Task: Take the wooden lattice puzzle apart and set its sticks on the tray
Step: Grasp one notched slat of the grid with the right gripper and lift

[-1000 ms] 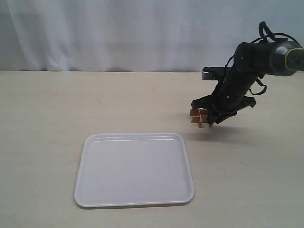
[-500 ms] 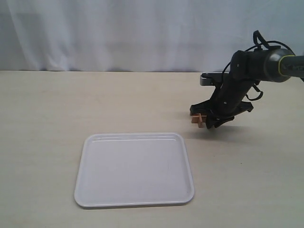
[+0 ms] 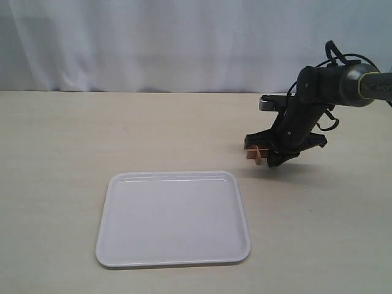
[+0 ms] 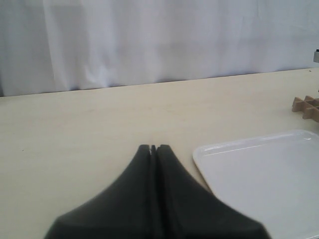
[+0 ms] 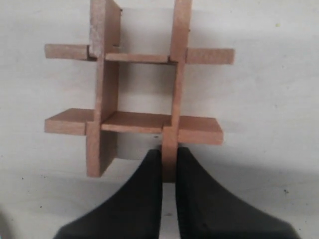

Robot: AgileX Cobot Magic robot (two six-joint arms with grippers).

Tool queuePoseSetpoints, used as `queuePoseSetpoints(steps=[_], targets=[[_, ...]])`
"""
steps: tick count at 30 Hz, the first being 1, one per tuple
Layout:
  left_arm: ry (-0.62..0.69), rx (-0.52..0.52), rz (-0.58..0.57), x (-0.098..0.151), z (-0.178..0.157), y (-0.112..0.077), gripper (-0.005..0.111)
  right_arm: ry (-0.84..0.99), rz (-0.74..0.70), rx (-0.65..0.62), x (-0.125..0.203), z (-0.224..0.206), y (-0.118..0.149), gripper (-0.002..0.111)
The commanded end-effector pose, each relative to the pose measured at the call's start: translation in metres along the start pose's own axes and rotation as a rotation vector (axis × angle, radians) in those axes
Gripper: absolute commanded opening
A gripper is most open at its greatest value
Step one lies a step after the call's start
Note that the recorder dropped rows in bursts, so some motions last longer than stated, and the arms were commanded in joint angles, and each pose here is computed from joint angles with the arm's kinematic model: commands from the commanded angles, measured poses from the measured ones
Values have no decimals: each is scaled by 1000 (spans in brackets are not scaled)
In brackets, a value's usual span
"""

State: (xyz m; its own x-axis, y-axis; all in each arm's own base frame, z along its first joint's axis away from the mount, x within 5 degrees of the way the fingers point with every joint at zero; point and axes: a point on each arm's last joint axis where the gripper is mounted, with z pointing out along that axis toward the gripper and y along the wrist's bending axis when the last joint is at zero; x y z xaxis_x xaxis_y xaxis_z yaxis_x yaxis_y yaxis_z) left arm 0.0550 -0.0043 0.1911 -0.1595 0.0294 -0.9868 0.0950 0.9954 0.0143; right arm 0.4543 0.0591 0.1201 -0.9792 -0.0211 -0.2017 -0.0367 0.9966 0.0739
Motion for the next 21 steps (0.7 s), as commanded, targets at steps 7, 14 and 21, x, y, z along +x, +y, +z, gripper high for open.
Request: queuePoseSetpoints(steps=[7, 14, 21], targets=[[-8, 2, -3, 0, 0, 0, 0, -13, 15, 6, -2, -9, 0, 4], [-8, 2, -3, 0, 0, 0, 0, 5, 14, 6, 0, -18, 0, 4], [-8, 2, -3, 0, 0, 0, 0, -5, 18, 4, 0, -28, 1, 4]])
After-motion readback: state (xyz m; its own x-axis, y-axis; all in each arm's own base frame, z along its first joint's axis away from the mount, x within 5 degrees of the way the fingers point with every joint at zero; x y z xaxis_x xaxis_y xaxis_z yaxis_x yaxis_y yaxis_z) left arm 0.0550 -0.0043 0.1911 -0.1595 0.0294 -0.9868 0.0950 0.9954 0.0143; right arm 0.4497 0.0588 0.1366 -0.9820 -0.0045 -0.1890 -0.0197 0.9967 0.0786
